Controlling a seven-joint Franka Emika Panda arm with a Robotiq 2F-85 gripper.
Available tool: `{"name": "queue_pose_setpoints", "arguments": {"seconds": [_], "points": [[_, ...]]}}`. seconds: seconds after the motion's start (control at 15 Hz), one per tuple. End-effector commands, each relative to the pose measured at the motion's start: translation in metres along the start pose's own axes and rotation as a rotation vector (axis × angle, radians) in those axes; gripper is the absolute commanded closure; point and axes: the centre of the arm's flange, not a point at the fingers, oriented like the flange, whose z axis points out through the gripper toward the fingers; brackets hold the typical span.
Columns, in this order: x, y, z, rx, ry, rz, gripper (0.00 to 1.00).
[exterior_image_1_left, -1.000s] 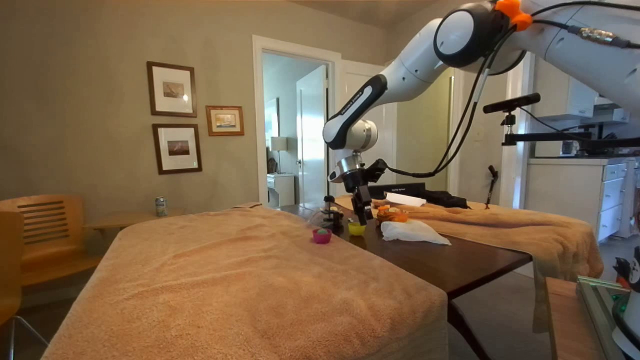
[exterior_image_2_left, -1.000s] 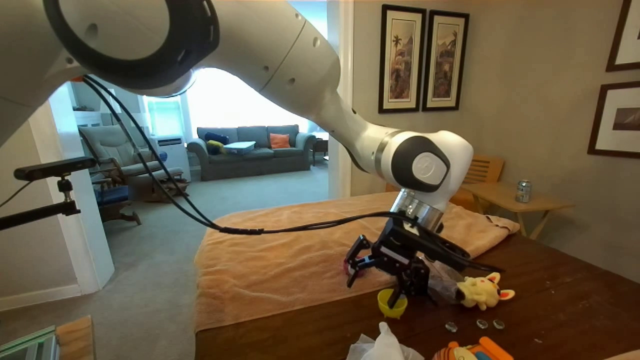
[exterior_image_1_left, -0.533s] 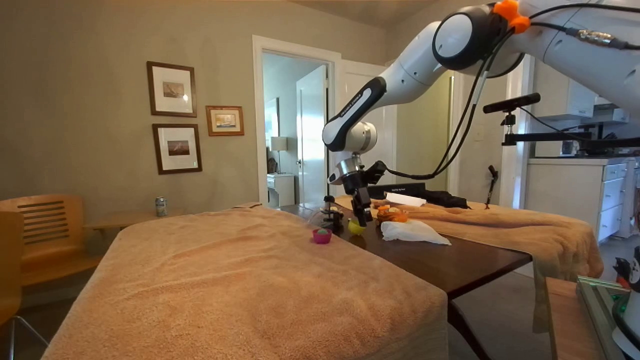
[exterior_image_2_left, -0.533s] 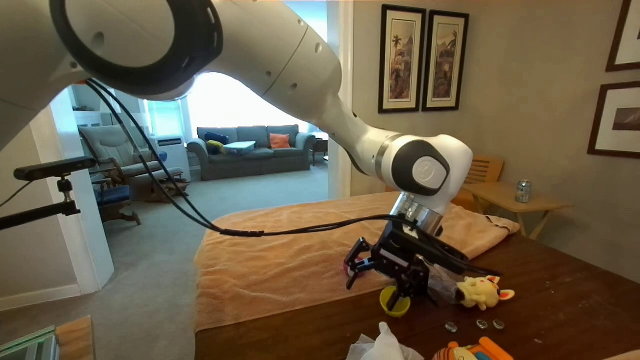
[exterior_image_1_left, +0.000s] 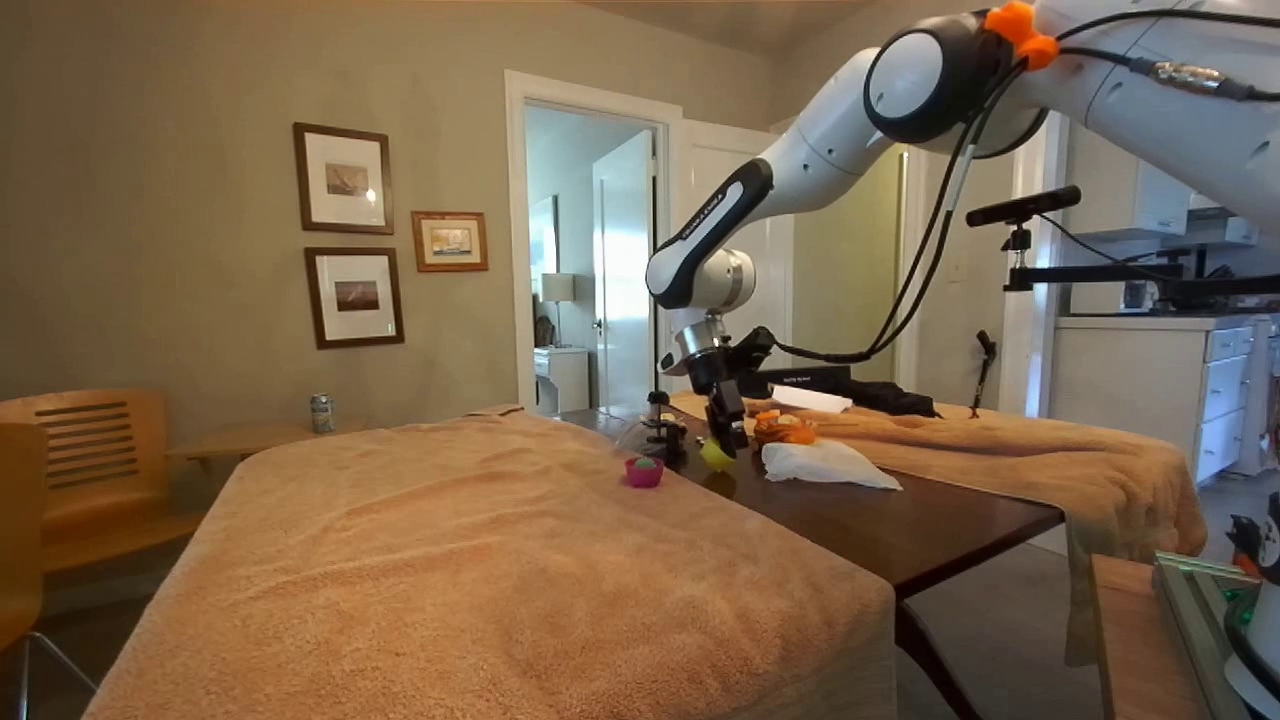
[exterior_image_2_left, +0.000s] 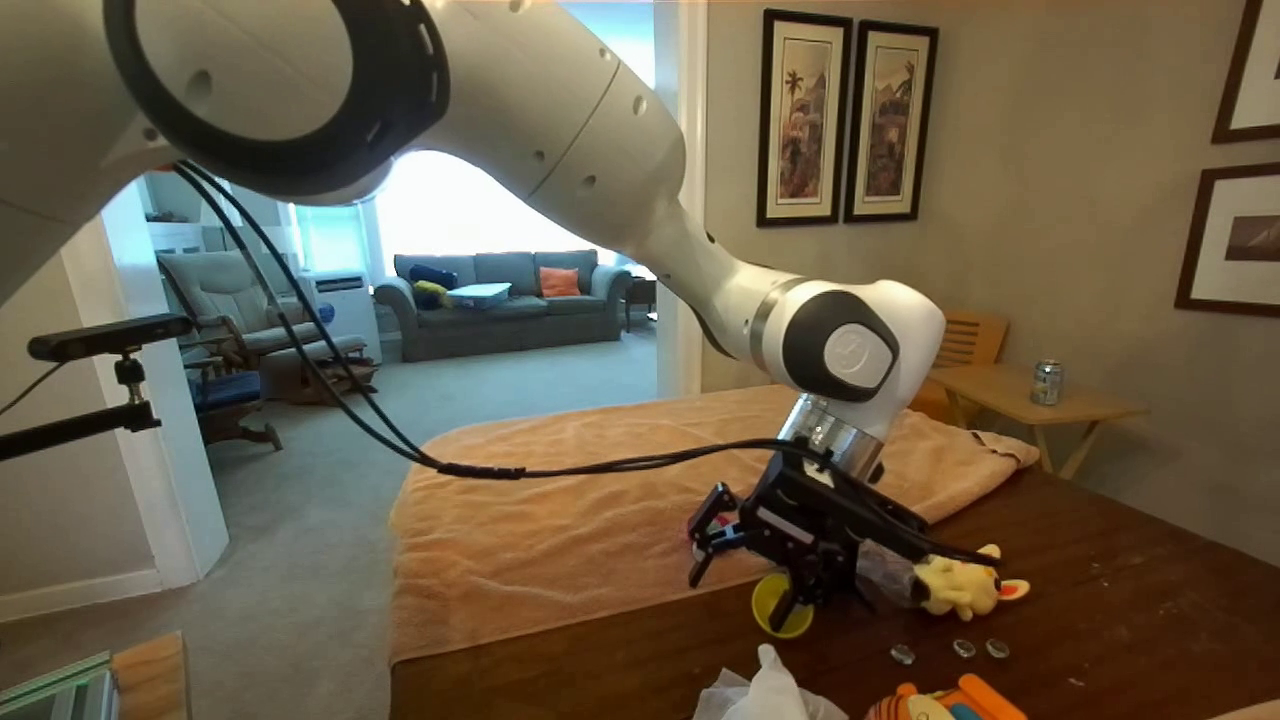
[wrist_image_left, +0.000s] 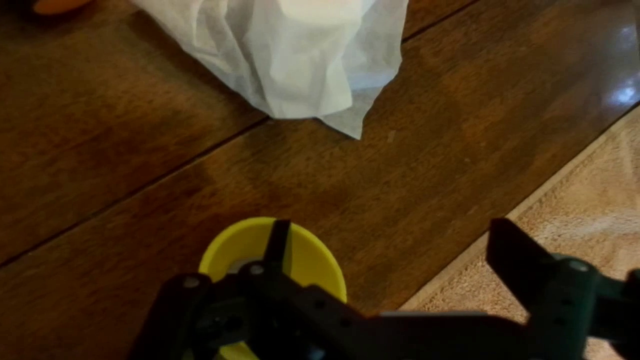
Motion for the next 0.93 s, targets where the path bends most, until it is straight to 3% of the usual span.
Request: {"name": "queue_pose_setpoints", "arguments": {"seconds": [0.0, 0.4, 0.87], "points": [[-0.002, -0.010, 0.016, 0.002, 0.013, 0.026, 0.00], [-0.011, -0.026, 0.033, -0.013, 0.026, 0.015, 0.00], [-0.021, -0.074, 0.007, -0.118, 0.016, -0.014, 0.00]]}}
